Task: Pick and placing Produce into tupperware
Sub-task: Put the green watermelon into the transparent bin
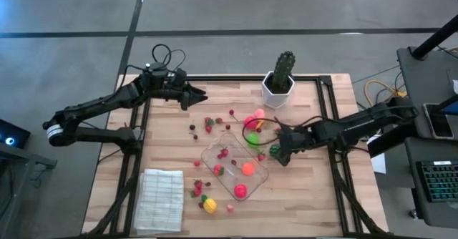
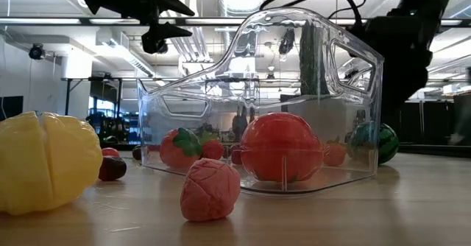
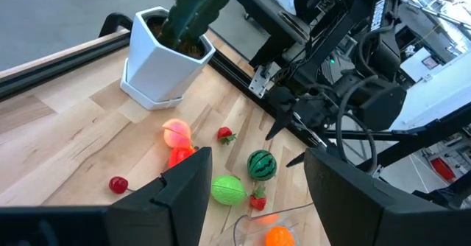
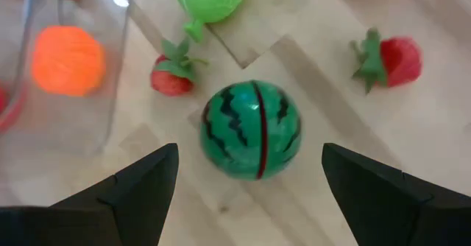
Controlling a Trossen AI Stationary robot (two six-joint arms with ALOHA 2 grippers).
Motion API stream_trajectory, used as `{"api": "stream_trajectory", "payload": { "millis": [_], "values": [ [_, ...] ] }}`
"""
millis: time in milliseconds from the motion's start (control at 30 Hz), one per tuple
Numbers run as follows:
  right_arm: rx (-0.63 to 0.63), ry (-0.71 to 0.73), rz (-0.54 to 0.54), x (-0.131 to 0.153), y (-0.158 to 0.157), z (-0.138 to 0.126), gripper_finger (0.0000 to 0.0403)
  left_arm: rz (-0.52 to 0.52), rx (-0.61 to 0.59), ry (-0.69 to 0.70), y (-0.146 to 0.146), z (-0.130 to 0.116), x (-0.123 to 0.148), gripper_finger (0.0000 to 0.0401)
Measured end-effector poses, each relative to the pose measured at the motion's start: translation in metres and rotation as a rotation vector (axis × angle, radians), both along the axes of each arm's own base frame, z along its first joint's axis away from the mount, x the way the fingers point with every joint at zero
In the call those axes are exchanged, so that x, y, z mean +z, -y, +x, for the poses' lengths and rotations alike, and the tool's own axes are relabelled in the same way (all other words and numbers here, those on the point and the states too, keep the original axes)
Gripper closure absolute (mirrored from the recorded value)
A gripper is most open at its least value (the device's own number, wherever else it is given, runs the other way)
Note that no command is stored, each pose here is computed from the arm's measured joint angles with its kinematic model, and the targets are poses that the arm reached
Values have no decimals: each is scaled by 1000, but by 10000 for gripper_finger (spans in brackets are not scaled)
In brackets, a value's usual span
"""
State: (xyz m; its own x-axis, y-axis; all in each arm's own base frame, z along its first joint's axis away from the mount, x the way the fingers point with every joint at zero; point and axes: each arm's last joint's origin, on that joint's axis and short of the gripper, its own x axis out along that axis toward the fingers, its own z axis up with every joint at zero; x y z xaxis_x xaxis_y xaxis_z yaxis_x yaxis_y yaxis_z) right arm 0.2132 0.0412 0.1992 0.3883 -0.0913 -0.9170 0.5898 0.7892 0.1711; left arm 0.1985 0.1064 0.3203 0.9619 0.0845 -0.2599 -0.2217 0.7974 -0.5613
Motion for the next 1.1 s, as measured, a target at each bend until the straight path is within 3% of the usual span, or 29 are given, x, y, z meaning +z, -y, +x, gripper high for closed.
{"api": "stream_trajectory", "payload": {
  "millis": [300,1100],
  "values": [
    [101,-90,-57,-15,-3,10,76,1,1,0,0,0,0,199],
    [101,-144,-76,-46,-7,30,76,3,2,-1,0,0,0,199]
  ]
}}
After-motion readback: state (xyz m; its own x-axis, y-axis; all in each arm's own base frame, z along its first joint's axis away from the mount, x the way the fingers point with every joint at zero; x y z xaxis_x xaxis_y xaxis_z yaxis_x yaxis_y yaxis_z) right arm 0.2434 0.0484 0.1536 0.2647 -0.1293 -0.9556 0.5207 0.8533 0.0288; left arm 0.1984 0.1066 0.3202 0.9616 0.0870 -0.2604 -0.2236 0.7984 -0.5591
